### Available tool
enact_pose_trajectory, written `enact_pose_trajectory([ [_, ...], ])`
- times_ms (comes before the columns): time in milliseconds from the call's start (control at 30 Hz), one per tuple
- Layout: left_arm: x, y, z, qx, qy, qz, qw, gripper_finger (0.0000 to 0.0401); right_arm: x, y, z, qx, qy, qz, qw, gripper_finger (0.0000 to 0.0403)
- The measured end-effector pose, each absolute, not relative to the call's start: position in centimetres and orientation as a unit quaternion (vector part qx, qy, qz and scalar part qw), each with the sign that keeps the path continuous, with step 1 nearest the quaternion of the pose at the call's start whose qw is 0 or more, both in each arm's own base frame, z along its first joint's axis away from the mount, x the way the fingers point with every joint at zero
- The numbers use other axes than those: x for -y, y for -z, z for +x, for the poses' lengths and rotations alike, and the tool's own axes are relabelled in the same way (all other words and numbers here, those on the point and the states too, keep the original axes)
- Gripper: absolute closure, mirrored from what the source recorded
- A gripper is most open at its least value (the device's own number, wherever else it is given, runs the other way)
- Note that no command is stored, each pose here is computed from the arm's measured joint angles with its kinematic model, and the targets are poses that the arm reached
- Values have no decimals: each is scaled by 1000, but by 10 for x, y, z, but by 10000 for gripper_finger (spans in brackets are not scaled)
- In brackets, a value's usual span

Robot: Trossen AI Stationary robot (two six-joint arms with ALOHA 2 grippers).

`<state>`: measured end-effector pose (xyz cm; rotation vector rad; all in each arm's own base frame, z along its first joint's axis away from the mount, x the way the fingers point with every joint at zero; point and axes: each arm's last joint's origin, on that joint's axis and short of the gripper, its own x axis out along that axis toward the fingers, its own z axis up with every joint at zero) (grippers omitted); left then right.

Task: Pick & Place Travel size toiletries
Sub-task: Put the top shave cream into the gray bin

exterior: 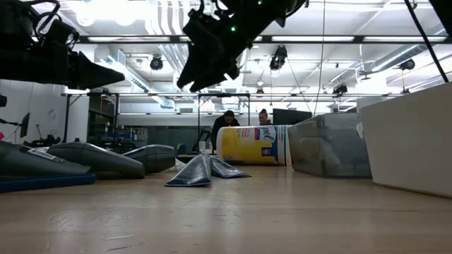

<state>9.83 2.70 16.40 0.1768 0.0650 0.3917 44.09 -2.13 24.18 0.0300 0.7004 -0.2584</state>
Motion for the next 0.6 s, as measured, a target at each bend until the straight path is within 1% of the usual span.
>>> enact_pose_trajectory([
  [167, -27, -164, 98, -32, -194, 88, 977, 211, 20, -230, 449, -354, 93, 27, 930, 119],
  [267, -27, -164, 98, -32, -194, 88, 977, 211, 19, -223, 448, -373, 93, 40, 922, 117],
  [600, -27, -164, 98, -32, -194, 88, 977, 211, 3, -214, 437, -426, 123, 116, 889, 148],
])
